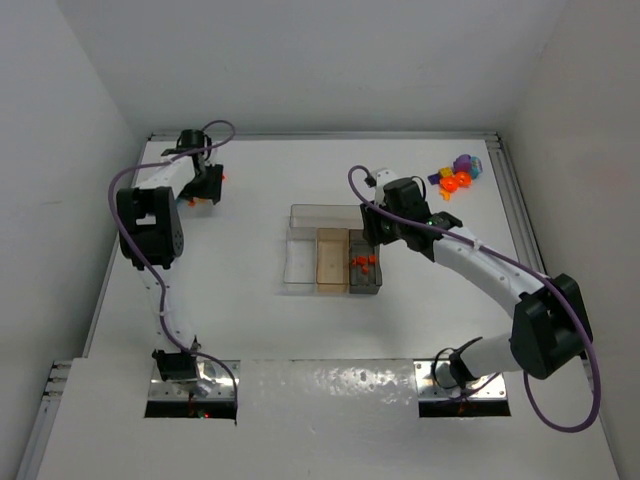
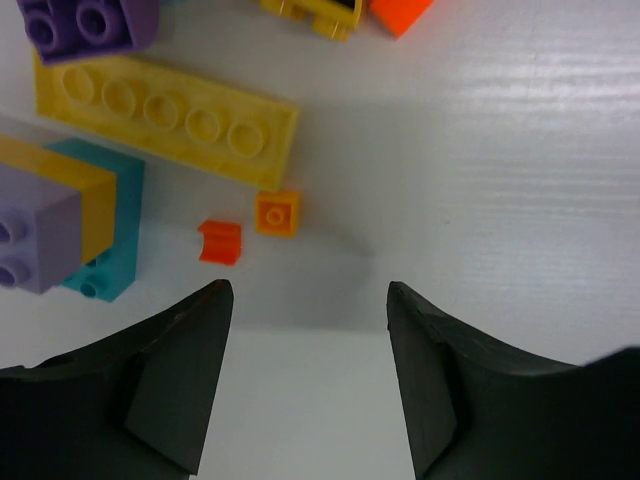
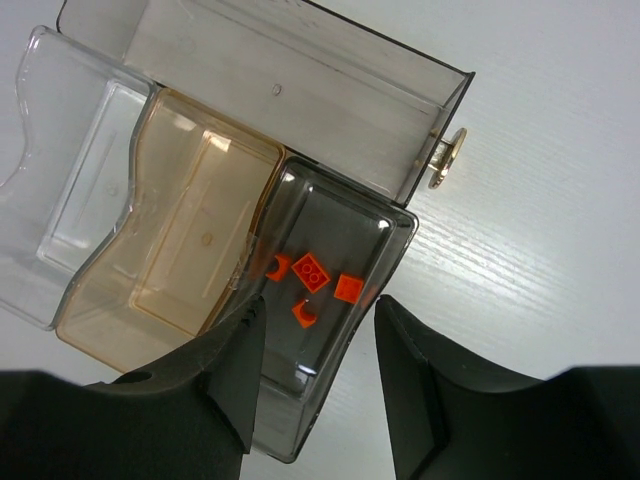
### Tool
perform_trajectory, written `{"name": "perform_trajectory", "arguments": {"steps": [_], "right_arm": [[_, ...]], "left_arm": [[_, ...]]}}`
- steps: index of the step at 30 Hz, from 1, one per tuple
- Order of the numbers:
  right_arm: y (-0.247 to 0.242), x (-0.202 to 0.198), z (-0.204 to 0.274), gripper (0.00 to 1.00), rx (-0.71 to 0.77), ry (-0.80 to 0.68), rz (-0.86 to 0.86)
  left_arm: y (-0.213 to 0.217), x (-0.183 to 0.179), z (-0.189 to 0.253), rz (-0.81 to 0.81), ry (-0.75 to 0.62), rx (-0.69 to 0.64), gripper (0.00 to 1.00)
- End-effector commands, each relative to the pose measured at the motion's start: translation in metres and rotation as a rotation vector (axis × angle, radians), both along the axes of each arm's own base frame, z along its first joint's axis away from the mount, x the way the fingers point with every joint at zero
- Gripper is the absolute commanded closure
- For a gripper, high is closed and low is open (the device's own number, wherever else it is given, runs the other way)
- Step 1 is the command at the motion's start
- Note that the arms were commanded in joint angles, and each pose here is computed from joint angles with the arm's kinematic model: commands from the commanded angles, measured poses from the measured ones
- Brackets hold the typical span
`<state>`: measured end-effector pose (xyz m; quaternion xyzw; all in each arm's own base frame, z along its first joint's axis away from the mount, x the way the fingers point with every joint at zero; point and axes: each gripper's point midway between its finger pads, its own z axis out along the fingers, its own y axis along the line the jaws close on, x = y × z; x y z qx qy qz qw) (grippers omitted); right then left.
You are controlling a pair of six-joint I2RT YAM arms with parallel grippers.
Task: Sort the legos into containers by color
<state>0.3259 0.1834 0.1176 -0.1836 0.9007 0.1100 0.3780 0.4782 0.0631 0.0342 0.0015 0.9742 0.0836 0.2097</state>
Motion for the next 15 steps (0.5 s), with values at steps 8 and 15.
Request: {"name": "perform_trajectory", "arguments": {"steps": [8, 15], "right_arm": [[0.002, 0.008, 0.025, 0.53, 0.034, -0.056, -0.011], [0.001, 0.009, 0.026, 0.53, 0.027, -0.058, -0.015]], "left_arm": [[0.002, 0.047, 0.008, 0.014, -0.132, -0.056, 0.43], [0.001, 0.048, 0.001, 0.025, -0.127, -0.068, 0.53]]}}
